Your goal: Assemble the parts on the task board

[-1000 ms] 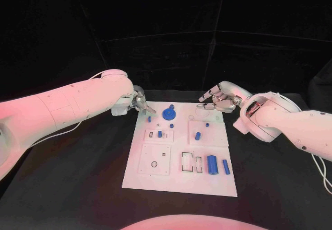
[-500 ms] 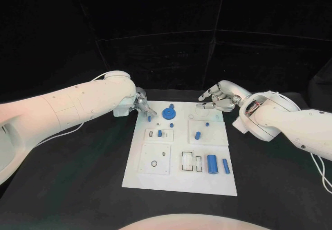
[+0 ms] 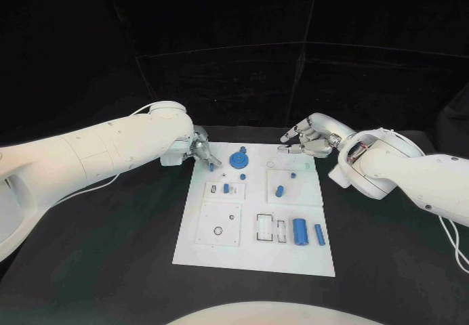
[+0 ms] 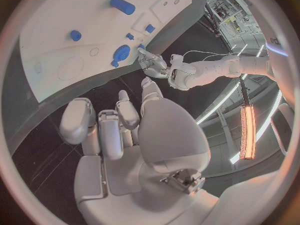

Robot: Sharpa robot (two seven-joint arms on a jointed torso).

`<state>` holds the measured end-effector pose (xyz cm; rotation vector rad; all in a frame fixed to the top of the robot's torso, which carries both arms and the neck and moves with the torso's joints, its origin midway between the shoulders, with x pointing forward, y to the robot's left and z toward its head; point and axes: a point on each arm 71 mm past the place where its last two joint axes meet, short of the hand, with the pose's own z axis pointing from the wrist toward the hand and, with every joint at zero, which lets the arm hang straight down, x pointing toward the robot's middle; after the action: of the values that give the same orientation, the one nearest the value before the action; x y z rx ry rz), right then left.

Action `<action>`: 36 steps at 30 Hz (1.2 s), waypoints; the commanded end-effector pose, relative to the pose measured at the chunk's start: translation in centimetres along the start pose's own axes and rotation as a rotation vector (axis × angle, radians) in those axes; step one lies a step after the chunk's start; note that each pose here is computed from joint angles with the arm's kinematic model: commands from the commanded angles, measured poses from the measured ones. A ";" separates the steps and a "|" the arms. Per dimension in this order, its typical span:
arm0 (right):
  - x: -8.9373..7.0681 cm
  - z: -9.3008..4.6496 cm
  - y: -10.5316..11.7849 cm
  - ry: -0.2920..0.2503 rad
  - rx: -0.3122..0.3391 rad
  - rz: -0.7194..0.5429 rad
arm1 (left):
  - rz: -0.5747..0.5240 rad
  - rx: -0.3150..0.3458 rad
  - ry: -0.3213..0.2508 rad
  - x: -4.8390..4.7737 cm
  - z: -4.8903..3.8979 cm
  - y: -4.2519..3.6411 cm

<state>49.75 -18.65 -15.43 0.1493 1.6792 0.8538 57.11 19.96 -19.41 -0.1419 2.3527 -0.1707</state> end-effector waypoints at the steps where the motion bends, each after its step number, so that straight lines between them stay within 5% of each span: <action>1: -0.1 0.1 0.1 -0.001 -0.009 0.001 | 0.014 0.012 0.006 0.05 -0.06 -0.22; 21: -0.1 0.2 0.0 0.000 -0.004 0.000 | -0.054 0.056 -0.052 0.03 -0.60 -0.27; 36: -0.2 0.1 -0.2 -0.001 0.002 -0.002 | -0.185 0.112 -0.124 0.88 -3.03 1.06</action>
<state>49.95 -18.92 -15.51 0.1544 1.6801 0.8443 54.24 21.23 -18.43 -0.2326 2.2619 -0.3260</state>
